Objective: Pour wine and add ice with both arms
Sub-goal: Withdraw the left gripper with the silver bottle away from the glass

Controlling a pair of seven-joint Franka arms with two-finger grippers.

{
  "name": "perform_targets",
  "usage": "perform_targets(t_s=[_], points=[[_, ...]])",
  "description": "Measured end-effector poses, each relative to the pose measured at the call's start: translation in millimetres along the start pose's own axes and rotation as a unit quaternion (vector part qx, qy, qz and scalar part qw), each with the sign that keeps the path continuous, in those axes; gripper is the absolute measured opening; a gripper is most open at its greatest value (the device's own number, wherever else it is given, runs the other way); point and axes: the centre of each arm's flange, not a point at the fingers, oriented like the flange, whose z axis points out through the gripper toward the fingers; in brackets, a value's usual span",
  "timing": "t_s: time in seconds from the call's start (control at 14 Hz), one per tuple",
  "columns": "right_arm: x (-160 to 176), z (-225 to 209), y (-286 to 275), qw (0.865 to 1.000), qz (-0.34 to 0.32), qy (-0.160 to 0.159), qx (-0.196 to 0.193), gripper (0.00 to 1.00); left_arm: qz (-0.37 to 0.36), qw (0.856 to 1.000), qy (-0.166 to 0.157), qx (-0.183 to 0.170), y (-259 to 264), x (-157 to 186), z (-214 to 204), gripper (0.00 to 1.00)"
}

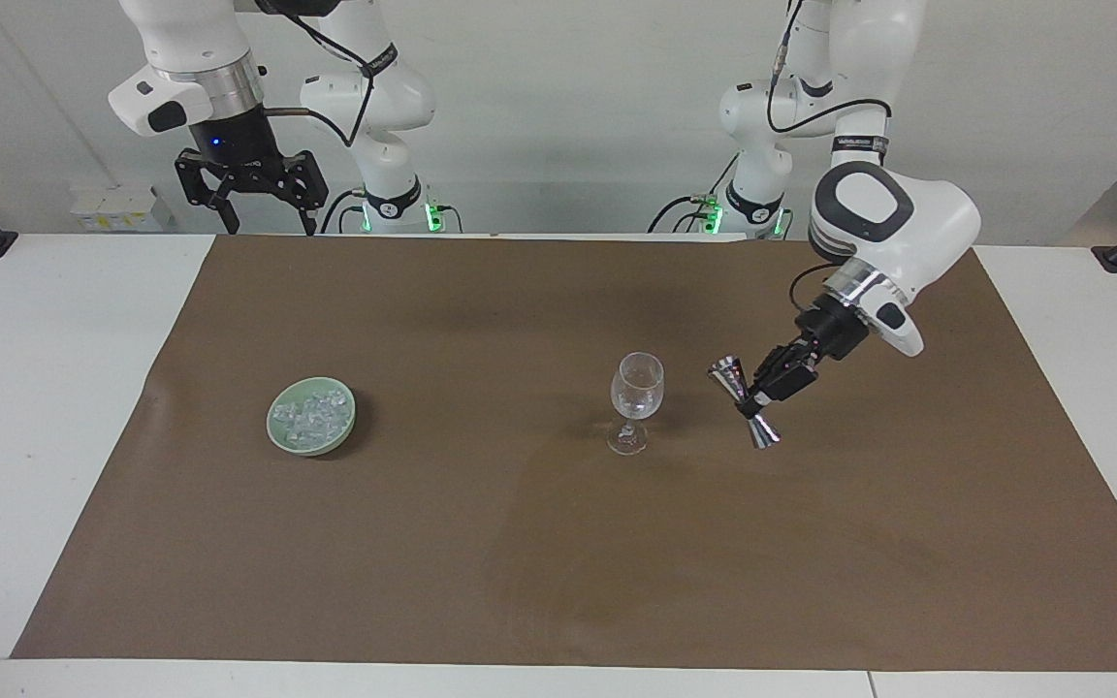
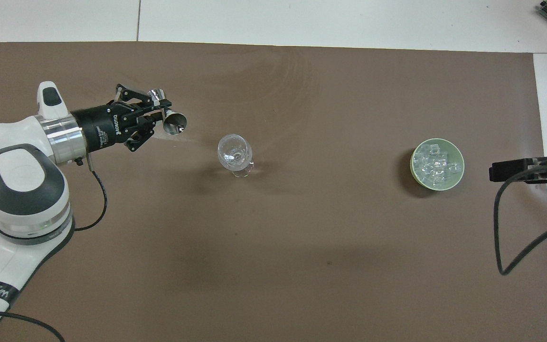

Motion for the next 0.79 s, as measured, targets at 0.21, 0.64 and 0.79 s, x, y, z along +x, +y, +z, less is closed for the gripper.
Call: perform_targets(t_s=[0.21, 0.64, 0.79], points=[[0.0, 0.0, 0.0, 1.000, 0.000, 0.000, 0.000, 1.00, -0.061, 0.997, -0.039, -0.001, -21.1, 54.2, -51.5, 0.22], [0.0, 0.0, 0.0, 1.000, 0.000, 0.000, 0.000, 1.00, -0.210, 0.972, -0.104, -0.013, -90.6, 142.0, -120.5, 0.22], [0.0, 0.0, 0.0, 1.000, 0.000, 0.000, 0.000, 1.00, -0.249, 0.961, -0.121, -0.005, -110.0, 160.5, -124.4, 0.22]])
